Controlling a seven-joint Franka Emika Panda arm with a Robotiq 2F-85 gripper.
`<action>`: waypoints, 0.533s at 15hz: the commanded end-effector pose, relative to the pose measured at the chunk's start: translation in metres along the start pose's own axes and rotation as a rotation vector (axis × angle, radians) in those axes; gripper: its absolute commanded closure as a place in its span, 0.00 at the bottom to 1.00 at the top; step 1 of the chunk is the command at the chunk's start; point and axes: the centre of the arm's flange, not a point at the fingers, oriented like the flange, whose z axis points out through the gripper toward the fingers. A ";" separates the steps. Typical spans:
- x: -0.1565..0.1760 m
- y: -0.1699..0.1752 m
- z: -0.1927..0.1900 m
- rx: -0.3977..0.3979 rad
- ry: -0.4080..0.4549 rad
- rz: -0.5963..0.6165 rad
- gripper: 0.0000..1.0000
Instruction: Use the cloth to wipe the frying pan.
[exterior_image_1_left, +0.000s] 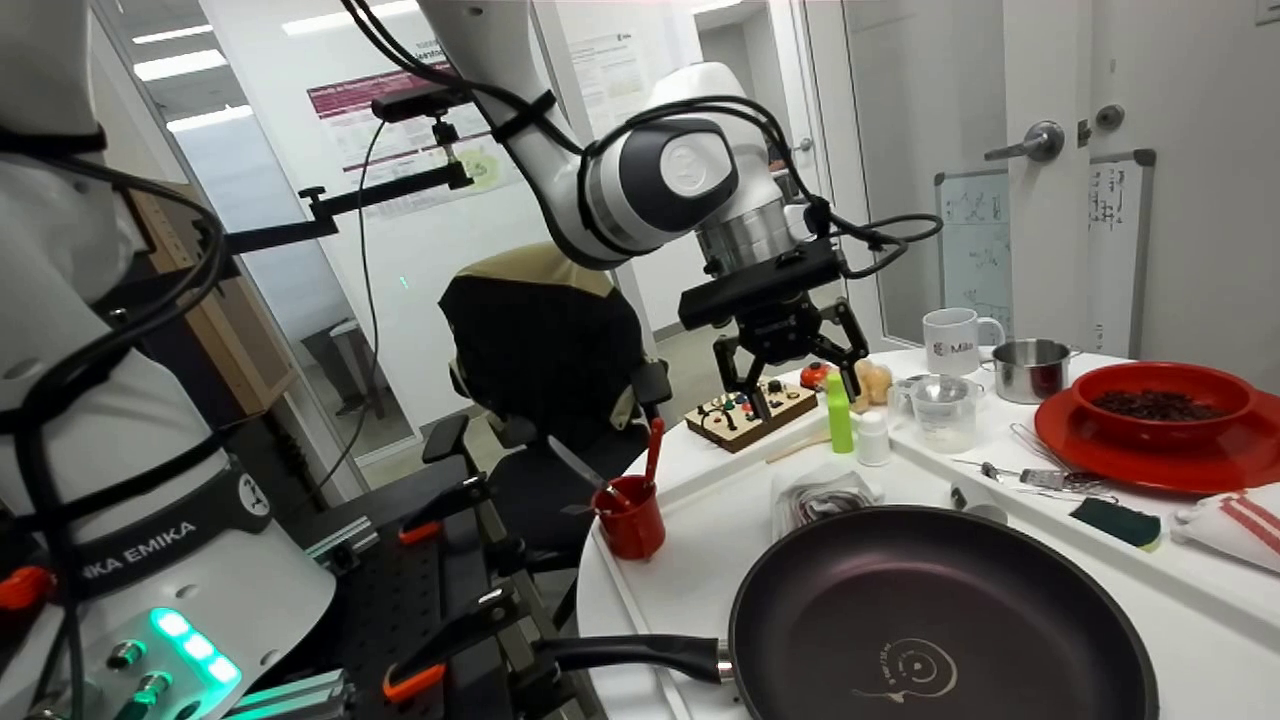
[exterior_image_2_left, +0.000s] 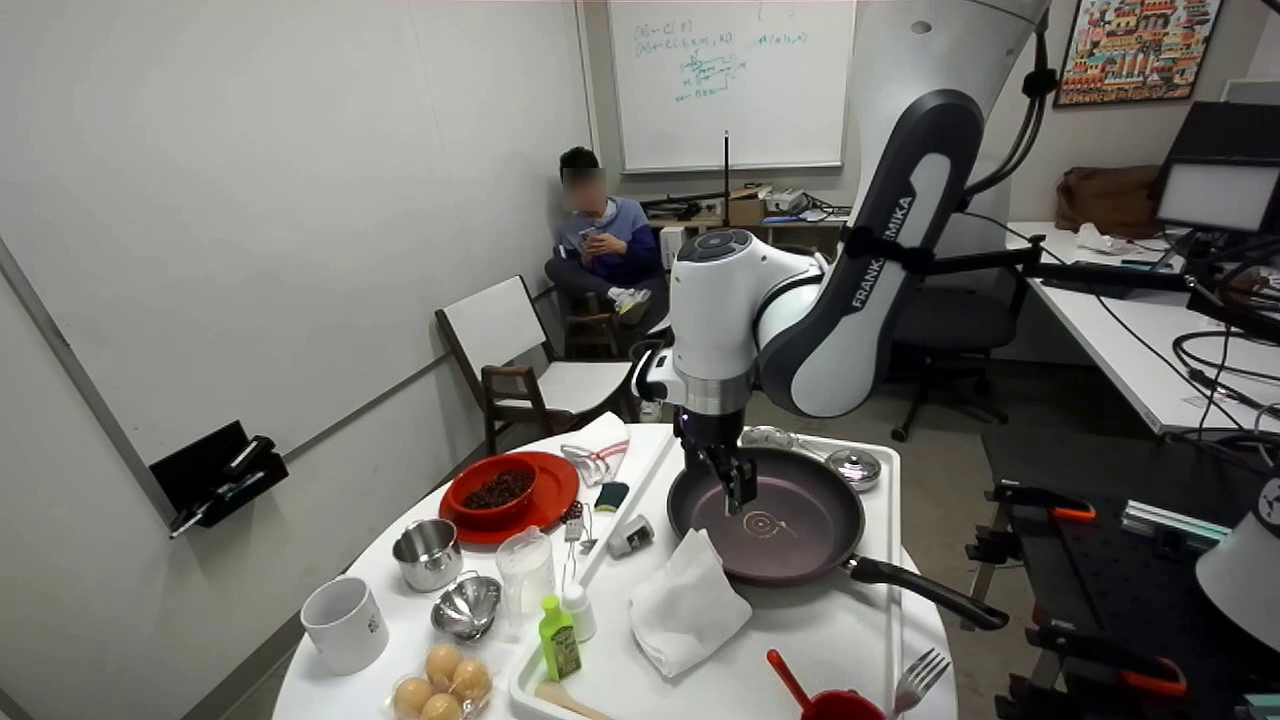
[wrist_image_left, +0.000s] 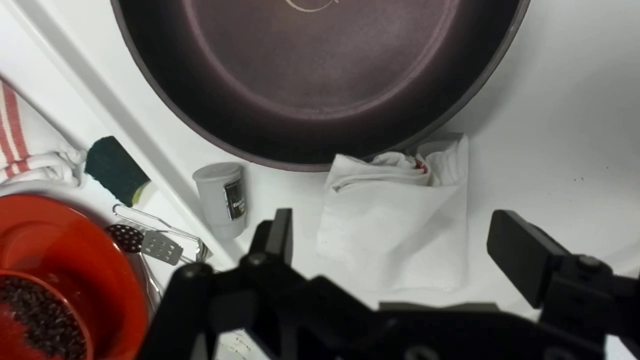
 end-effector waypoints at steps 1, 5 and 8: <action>-0.001 0.000 0.005 -0.008 0.001 0.001 0.00; 0.005 -0.006 0.017 -0.027 0.030 -0.028 0.00; 0.016 -0.013 0.027 -0.047 0.069 -0.078 0.00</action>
